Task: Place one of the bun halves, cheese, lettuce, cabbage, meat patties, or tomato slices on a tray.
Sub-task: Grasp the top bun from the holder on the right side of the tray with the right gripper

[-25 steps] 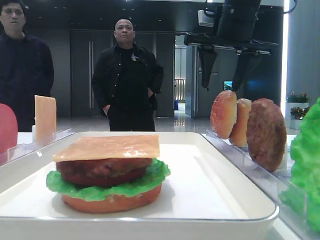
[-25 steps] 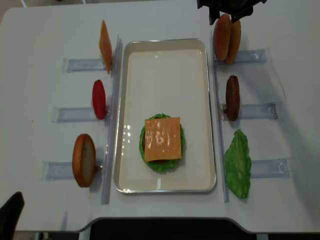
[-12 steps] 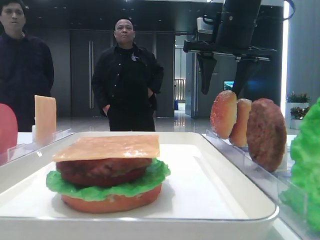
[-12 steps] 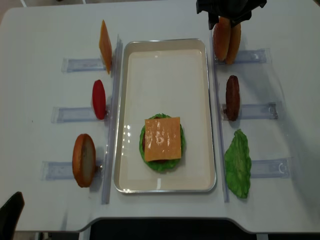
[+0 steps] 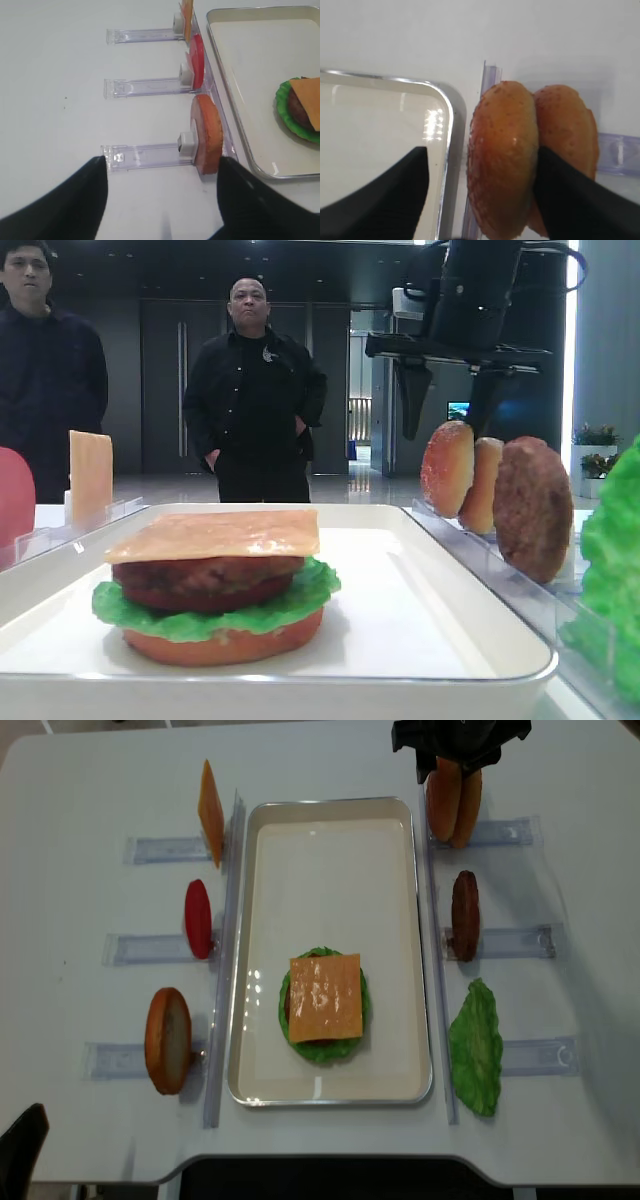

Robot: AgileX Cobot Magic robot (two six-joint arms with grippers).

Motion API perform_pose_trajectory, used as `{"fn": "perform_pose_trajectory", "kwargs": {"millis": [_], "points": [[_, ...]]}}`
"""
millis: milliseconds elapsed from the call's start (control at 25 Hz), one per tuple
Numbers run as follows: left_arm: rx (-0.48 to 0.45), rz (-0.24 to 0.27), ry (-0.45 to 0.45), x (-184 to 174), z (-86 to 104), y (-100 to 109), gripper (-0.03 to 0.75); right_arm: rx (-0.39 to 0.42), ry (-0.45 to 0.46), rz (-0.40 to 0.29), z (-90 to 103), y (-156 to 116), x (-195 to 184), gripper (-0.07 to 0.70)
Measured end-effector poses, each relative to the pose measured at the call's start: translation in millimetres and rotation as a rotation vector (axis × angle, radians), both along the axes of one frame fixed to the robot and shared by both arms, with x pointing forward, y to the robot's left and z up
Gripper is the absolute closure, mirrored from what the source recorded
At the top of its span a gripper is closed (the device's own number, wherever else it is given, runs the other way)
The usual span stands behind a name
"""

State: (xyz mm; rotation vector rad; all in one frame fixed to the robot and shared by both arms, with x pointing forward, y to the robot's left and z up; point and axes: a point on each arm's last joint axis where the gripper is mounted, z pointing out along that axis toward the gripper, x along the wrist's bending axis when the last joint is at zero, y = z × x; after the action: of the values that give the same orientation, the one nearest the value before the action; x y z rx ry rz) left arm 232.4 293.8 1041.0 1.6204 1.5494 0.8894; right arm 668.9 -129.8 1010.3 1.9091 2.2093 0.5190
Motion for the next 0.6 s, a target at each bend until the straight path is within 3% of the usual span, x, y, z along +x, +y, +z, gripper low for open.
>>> {"fn": "perform_pose_trajectory", "kwargs": {"millis": [240, 480, 600], "points": [[0.000, 0.000, 0.000, 0.0, 0.0, 0.0, 0.198, -0.003, 0.009, 0.001, -4.2, 0.4, 0.9, 0.244], [0.000, 0.000, 0.000, 0.0, 0.0, 0.0, 0.198, -0.002, 0.008, 0.000, -4.7, 0.5, 1.2, 0.406], [0.000, 0.000, 0.000, 0.0, 0.0, 0.0, 0.198, 0.000, 0.009, -0.001, -4.7, 0.7, 1.1, 0.426]]}}
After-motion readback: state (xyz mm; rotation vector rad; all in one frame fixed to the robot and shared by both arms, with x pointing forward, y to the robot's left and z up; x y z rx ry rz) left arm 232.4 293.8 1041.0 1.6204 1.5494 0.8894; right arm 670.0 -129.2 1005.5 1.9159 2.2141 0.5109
